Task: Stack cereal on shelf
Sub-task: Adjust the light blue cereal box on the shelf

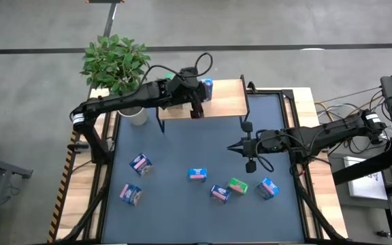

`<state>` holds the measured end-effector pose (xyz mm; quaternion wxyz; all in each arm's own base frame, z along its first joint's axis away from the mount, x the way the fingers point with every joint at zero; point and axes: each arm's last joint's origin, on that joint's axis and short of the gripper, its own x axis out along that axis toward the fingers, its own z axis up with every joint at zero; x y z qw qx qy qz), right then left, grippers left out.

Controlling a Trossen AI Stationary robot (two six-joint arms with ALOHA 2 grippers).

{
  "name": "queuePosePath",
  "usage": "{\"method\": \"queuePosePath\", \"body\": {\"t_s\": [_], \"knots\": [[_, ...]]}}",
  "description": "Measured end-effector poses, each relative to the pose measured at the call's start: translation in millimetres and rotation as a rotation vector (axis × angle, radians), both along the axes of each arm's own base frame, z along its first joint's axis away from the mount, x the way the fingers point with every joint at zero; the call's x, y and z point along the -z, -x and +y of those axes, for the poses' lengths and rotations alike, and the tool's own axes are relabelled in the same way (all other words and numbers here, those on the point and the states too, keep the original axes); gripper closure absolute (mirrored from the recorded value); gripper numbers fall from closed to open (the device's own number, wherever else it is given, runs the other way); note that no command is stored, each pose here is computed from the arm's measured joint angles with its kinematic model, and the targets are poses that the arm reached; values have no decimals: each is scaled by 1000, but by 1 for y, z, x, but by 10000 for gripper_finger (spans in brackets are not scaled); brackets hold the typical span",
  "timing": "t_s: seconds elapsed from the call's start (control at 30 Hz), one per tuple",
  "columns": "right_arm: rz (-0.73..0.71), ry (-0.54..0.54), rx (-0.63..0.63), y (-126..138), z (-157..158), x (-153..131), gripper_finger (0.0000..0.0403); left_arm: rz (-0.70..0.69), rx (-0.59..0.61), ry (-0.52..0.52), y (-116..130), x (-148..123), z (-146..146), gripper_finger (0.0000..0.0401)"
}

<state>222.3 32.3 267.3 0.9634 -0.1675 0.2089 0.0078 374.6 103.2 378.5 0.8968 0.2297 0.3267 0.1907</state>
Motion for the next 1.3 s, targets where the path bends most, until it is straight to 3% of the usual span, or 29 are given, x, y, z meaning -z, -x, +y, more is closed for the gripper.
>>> {"method": "queuePosePath", "body": {"t_s": [0.1,0.2,0.43,0.57,0.73,1.3], "knots": [[0,0,0,0,0,0,394,-34,31,117,-6,8,-13,400],[1,0,0,0,0,0,394,7,4,158,-16,30,-23,400],[0,-7,3,0,0,0,394,139,-204,6,-34,78,-23,400],[0,-7,3,0,0,0,394,179,-245,-43,-43,97,-13,400],[1,-7,3,0,0,0,394,214,-294,-73,-45,107,0,400],[1,-7,3,0,0,0,394,239,-343,-96,-36,106,34,400]]}}
